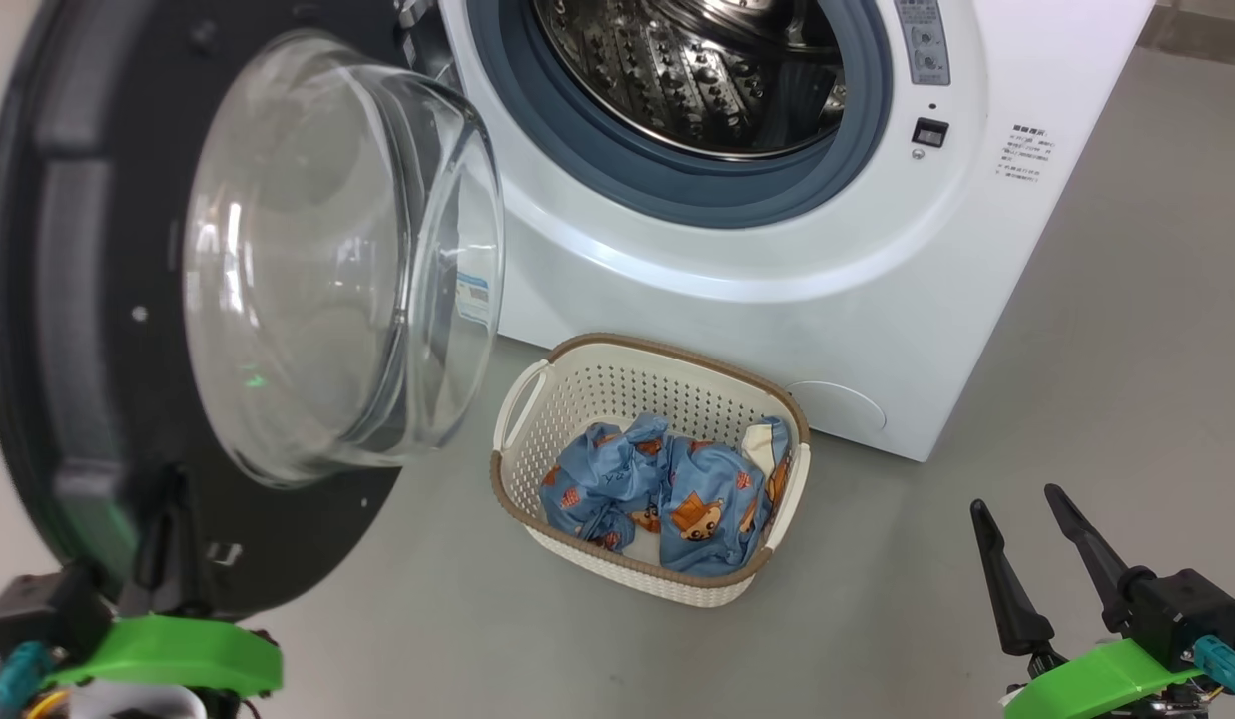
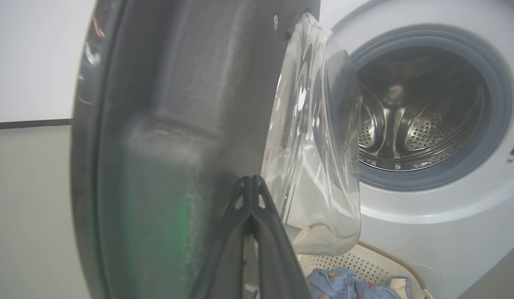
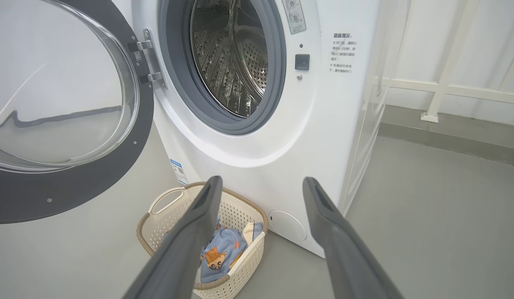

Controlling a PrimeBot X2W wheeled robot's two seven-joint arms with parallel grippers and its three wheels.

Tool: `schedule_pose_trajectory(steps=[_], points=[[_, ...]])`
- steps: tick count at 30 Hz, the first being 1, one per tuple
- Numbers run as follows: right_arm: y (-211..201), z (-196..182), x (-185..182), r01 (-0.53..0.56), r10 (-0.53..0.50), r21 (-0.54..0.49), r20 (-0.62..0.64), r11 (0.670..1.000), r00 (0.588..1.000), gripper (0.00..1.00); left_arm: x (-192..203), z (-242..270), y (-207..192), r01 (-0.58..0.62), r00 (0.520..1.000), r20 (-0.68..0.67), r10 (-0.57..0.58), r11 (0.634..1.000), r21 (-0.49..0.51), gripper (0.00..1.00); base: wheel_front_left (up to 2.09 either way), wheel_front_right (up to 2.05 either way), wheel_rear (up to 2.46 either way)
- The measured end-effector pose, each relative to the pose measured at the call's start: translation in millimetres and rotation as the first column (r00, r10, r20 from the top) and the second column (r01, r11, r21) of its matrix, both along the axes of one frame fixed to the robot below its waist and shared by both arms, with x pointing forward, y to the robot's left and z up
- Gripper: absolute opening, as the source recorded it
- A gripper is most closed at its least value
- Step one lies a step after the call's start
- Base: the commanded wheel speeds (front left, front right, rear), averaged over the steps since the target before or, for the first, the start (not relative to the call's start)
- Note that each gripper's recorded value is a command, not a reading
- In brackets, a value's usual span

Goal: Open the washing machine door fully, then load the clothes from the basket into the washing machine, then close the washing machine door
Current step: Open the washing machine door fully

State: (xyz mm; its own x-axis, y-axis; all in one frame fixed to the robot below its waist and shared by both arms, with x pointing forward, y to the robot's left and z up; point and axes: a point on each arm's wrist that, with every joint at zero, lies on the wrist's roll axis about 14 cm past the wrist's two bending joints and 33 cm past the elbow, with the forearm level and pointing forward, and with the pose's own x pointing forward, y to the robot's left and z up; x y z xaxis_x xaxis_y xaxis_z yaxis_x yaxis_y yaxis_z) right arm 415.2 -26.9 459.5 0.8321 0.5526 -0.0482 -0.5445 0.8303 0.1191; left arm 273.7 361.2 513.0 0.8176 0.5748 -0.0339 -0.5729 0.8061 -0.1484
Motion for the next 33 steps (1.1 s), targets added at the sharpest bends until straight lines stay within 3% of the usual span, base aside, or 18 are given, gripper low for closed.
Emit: schedule_pose_trajectory(steps=[33], points=[[-1,-29,15,-0.036,0.034,-0.037,-0.047,0.999,0.998,1.0,-12,-5,123,-0.239,0.958,-0.134,0.254,0.964,0.12,0.0,0.0,0.0,0.0]])
